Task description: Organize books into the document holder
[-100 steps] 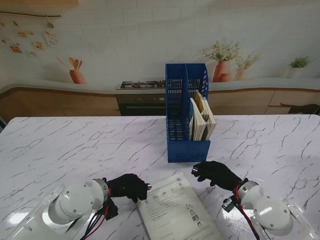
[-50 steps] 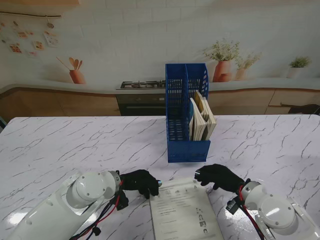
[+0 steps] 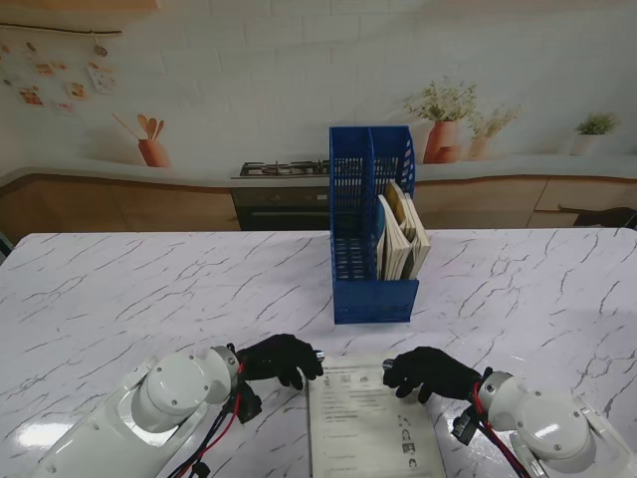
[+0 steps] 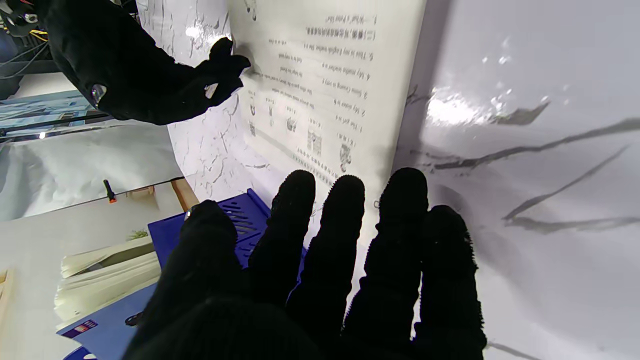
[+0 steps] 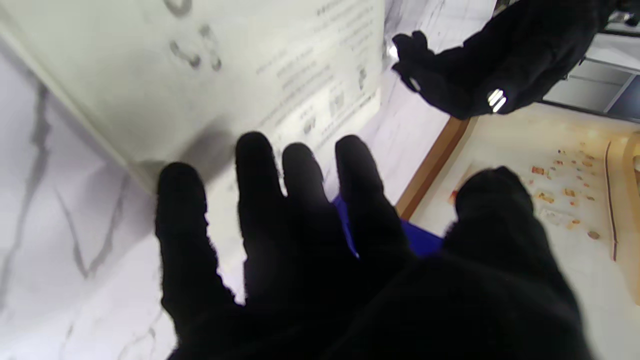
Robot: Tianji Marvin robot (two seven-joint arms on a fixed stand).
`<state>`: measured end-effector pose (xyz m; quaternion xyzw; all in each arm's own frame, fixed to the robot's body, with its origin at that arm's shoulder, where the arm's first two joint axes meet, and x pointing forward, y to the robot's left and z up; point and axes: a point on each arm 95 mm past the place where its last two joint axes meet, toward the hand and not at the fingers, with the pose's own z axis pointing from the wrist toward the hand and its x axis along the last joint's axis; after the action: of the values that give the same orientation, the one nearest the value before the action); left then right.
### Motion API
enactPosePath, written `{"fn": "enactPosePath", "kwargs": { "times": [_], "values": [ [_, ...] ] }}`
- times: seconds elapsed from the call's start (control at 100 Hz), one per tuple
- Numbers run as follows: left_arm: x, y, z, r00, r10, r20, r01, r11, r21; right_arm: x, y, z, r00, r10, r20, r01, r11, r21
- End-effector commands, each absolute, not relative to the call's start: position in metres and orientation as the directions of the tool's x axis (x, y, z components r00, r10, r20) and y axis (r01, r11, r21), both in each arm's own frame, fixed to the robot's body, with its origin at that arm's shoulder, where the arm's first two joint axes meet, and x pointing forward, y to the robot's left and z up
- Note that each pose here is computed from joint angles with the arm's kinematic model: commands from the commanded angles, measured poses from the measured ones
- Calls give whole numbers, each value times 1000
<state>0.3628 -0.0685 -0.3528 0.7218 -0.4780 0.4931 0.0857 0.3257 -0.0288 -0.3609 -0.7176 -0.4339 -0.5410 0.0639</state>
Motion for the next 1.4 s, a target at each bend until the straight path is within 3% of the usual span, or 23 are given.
{"fn": "enactPosePath", "kwargs": {
  "times": [0.0, 0.23, 0.68, 1.02, 1.3, 1.39],
  "values": [
    [359, -68, -360, 71, -601, 796, -800, -511, -314, 320, -25, -371, 66, 554, 830, 720, -602, 345],
    [362, -71, -372, 148, -576, 804, -825, -521, -221, 325, -22, -376, 61, 608, 792, 778, -526, 344],
    [392, -90, -383, 164, -509, 845, -817, -550, -172, 344, -19, -388, 10, 694, 720, 783, -453, 426],
    [404, -93, -375, 128, -461, 878, -776, -598, -201, 360, -25, -388, -8, 706, 709, 687, -511, 517],
    [392, -83, -349, 112, -384, 916, -696, -688, -204, 344, -24, -357, -38, 666, 745, 589, -587, 555],
    [390, -77, -345, 109, -407, 907, -662, -710, -240, 342, -29, -349, 9, 686, 727, 538, -616, 575]
  ]
}}
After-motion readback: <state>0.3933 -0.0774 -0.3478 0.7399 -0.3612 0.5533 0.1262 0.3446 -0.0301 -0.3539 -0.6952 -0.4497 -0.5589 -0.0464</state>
